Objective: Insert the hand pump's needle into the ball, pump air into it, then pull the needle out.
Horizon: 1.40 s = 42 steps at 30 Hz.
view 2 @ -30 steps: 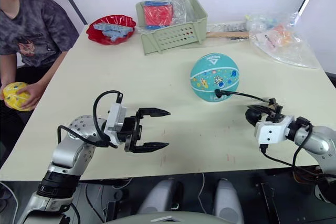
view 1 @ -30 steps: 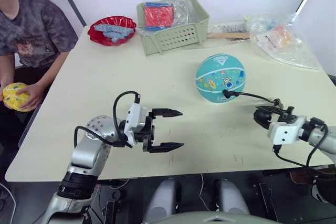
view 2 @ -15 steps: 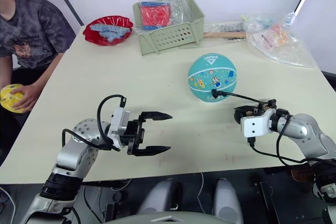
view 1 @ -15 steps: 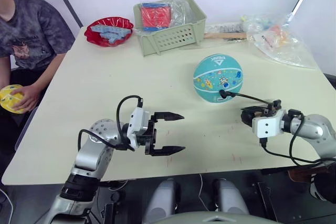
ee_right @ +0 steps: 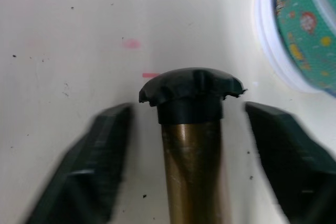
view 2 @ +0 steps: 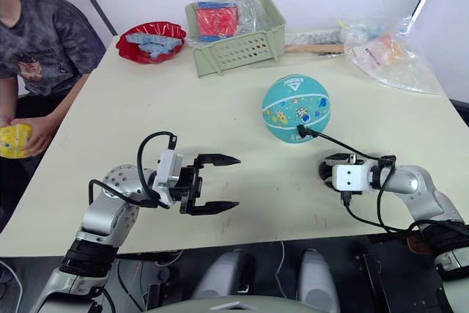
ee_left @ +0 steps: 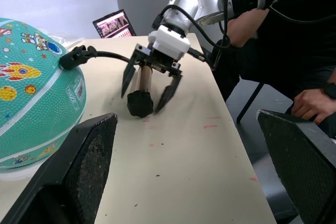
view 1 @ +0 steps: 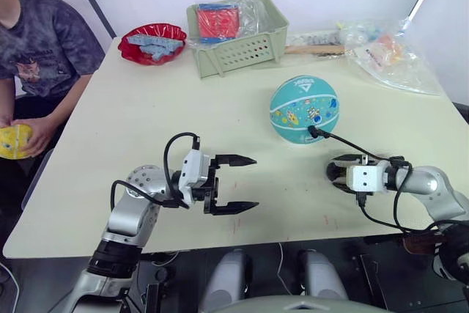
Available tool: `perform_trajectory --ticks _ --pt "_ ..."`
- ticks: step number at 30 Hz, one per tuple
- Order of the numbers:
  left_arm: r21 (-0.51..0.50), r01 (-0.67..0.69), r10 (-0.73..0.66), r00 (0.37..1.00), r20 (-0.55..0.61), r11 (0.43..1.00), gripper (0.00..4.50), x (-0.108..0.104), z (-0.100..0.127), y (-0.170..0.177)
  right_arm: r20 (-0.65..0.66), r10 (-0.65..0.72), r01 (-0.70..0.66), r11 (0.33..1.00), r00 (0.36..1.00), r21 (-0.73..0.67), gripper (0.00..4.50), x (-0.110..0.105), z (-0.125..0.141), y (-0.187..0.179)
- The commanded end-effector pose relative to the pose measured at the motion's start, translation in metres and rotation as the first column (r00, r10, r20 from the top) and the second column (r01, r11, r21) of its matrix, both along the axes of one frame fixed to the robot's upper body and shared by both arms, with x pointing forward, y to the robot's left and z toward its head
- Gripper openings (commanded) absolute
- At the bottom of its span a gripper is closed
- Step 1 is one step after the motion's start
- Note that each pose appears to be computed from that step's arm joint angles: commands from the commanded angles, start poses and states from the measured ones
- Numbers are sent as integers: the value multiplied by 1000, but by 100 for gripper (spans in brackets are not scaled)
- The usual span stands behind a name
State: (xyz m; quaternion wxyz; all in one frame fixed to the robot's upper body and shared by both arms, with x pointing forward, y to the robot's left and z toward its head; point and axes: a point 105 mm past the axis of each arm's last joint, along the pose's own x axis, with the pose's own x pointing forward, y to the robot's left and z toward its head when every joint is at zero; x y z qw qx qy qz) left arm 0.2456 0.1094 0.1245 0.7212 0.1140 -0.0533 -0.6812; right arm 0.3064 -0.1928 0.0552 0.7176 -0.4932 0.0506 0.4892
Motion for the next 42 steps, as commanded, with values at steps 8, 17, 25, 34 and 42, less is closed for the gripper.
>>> perform_trajectory --ticks 8,17,25,34,42 --pt "-15 12 -12 999 29 1000 450 1 10 -7 164 94 -120 980 982 157 442 -30 58 12" --pt "-67 -44 47 998 35 997 450 15 23 -14 132 -130 49 869 983 493 442 -62 88 -1" --pt "-152 -136 145 988 56 979 450 53 51 -36 -6 -231 171 703 973 691 442 -91 100 -7" --pt "-214 -229 245 968 50 949 450 94 77 -58 -59 -260 198 551 964 810 442 -106 117 0" --pt "-232 -343 358 933 26 910 450 136 93 -86 -74 -260 200 500 963 842 442 -112 118 9"
